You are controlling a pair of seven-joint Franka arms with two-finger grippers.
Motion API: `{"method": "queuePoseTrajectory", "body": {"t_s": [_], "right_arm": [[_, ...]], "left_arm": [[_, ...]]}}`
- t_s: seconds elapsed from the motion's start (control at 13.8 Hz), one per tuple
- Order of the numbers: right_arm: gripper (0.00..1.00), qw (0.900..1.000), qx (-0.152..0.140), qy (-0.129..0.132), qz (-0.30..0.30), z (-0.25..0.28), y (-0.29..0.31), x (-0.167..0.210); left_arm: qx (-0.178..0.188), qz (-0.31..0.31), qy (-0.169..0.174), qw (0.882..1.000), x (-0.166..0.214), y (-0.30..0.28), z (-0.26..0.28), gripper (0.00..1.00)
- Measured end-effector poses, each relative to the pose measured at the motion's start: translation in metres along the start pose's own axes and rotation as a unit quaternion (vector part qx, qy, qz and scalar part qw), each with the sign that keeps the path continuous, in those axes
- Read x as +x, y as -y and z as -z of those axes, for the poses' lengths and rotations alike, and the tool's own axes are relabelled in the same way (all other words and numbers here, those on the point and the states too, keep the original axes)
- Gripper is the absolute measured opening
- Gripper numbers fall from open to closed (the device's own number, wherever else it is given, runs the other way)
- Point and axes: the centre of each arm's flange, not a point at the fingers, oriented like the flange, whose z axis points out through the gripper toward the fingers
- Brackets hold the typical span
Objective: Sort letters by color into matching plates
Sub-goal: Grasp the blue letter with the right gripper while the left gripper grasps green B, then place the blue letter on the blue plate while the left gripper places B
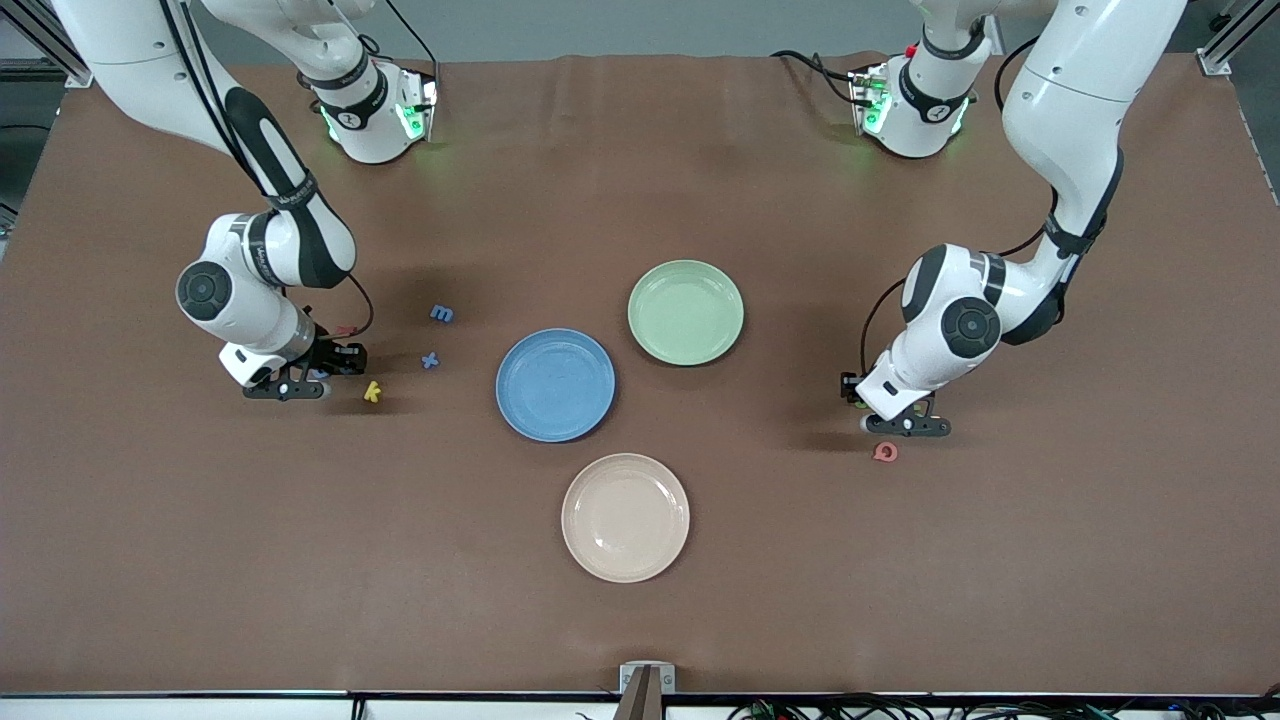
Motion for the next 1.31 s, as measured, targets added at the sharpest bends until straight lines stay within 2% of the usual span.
{"method": "queuePoseTrajectory", "body": {"t_s": [0.15,0.22,0.65,0.73,0.8,0.87,0.94,1.02,1.16,1.31], "right_arm": [[0.56,1.000,0.000,0.001,0.000,-0.002,0.000,-0.001],[0.56,1.000,0.000,0.001,0.000,-0.003,0.000,-0.001],[0.54,1.000,0.000,0.002,0.000,-0.005,0.000,-0.001],[0.49,1.000,-0.001,0.002,-0.001,-0.005,-0.001,-0.001],[0.49,1.000,-0.001,0.002,-0.001,-0.005,-0.001,-0.001],[0.44,1.000,-0.001,0.001,-0.001,-0.004,-0.002,-0.001],[0.31,1.000,-0.001,0.000,-0.003,-0.003,-0.003,0.000],[0.27,1.000,-0.001,0.000,-0.003,-0.003,-0.004,0.000],[0.27,1.000,-0.001,0.002,-0.003,-0.003,-0.004,0.000],[0.27,1.000,0.000,0.024,0.001,-0.002,0.001,-0.001]], "left_arm": [[-0.001,-0.001,-0.001,1.000,0.001,-0.001,0.001,0.45],[-0.001,-0.001,-0.003,1.000,0.001,-0.002,0.004,0.36],[0.002,0.002,0.000,1.000,0.003,0.002,0.008,0.35],[0.005,0.001,0.005,1.000,0.003,0.002,0.014,0.35],[0.008,0.000,0.010,1.000,0.003,0.000,0.022,0.35],[0.011,0.002,0.016,1.000,0.001,-0.005,0.031,0.35],[0.013,0.007,0.022,1.000,-0.002,-0.014,0.041,0.35],[0.013,0.013,0.026,0.999,-0.006,-0.026,0.049,0.35],[0.011,0.030,0.033,0.999,-0.017,-0.057,0.057,0.35],[0.005,0.057,0.037,0.998,-0.031,-0.095,0.059,0.35]]}}
